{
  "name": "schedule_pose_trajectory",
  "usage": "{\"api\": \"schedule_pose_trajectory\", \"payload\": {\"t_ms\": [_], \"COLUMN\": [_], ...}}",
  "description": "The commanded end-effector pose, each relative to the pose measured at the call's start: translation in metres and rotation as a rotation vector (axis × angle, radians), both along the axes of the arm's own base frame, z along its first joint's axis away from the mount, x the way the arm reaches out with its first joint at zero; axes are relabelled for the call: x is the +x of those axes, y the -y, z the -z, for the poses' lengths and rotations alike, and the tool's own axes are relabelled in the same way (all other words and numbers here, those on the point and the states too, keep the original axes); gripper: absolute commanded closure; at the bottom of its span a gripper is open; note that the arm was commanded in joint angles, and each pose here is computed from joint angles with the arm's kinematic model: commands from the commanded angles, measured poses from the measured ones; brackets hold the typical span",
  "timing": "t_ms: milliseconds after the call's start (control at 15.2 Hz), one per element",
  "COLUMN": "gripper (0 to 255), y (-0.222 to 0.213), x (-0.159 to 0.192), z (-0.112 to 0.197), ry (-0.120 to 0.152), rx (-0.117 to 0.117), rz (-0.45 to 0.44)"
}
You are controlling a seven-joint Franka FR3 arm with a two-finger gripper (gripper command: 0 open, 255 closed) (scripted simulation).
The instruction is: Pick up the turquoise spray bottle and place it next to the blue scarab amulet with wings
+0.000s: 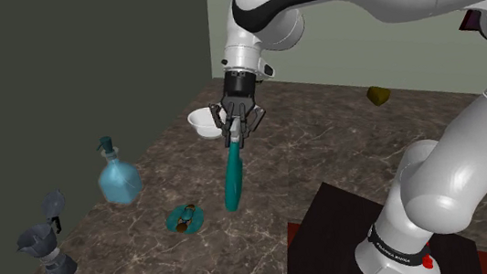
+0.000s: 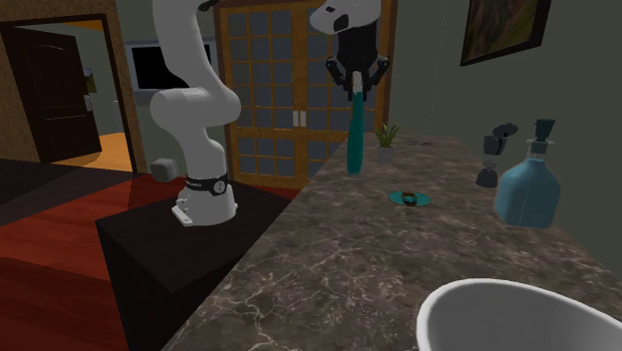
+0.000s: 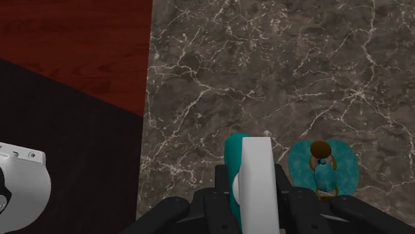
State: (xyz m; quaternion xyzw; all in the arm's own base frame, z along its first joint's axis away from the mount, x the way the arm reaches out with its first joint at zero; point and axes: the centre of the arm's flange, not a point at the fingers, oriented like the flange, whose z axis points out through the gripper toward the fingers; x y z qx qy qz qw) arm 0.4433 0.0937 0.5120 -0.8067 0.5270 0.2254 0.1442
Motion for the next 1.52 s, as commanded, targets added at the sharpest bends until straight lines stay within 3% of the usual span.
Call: {"api": "schedule_pose_trajectory", "payload": {"t_ms": [0,1452], "gripper": [255,255], "y": [-0.001,-0.001], "x": [0.000,0.000], "z": [0.011,0.127], "ry": [0.001,0.001], "rx": [0.000,0.000], "rz": [0.000,0.000]}}
